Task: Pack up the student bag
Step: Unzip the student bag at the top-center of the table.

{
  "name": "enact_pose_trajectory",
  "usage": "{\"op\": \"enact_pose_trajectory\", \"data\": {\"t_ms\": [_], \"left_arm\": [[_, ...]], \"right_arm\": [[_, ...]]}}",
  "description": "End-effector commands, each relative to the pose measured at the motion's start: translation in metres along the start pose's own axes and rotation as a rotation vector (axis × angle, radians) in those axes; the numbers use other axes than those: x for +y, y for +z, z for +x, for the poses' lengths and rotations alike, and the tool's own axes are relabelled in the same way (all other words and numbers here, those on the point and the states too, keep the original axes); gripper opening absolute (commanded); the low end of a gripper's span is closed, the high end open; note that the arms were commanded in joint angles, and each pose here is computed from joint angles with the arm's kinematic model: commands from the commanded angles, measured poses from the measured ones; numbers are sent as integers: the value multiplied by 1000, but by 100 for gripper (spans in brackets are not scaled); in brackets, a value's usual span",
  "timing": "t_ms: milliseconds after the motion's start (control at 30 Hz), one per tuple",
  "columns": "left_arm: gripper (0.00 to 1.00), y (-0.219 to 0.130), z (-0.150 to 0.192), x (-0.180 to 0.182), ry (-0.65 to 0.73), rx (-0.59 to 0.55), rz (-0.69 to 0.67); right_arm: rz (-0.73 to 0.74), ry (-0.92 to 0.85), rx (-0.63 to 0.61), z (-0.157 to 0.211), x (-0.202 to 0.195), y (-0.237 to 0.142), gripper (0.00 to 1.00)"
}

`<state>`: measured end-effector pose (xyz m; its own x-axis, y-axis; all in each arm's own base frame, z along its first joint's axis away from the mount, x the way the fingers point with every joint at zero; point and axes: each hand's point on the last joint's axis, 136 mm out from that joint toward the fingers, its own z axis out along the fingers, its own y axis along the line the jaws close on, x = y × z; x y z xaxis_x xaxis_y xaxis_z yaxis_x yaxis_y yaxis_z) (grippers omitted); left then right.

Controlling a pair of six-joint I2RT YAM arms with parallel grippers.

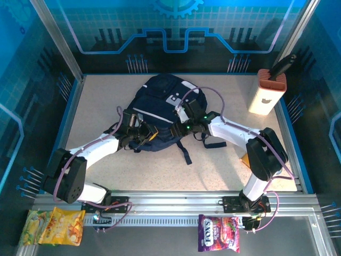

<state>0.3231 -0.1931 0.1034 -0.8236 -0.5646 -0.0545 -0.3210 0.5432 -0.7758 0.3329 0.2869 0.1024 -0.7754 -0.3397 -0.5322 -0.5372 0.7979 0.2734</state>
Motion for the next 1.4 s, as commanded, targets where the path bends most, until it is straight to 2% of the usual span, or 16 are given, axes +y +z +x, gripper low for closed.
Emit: {"op": "enact_pose_trajectory", "data": {"t_ms": [0, 33, 167, 233, 400, 667, 767, 833, 933, 1067, 1200, 1367], "left_arm": [[16, -2, 1, -31, 80, 15, 93], [16, -2, 1, -31, 80, 15, 93], [16, -1, 0, -32, 78, 18, 94], [16, 0, 0, -33, 75, 19, 96], [17, 4, -1, -39, 65, 30, 121], [19, 15, -3, -54, 71, 40, 149], [23, 17, -4, -50, 83, 35, 130], [29, 14, -8, -35, 97, 5, 69], [35, 4, -8, -15, 130, -24, -8], [41, -10, -1, -1, 187, -36, -80], [48, -23, 6, -1, 291, -55, -171], [51, -33, 13, -18, 438, -120, -287]], "right_arm": [[11, -34, 17, -5, 4, 5, 40], [8, -39, 23, -4, 5, 7, 37], [21, -62, 45, -2, 9, 8, 9], [31, -96, 51, 1, 13, 7, 3], [26, -192, 62, 8, 32, 2, 0], [-126, -254, 21, 6, 76, -4, 0], [-87, -212, 11, 3, 67, -4, 3], [-34, -119, -12, -2, 50, -9, 9], [-33, 19, -66, -6, 35, -24, 22], [-89, 114, -182, -11, 34, -48, 43], [-66, 252, -241, -13, 13, -65, 52], [-96, 435, -310, -17, -12, -82, 66]]}}
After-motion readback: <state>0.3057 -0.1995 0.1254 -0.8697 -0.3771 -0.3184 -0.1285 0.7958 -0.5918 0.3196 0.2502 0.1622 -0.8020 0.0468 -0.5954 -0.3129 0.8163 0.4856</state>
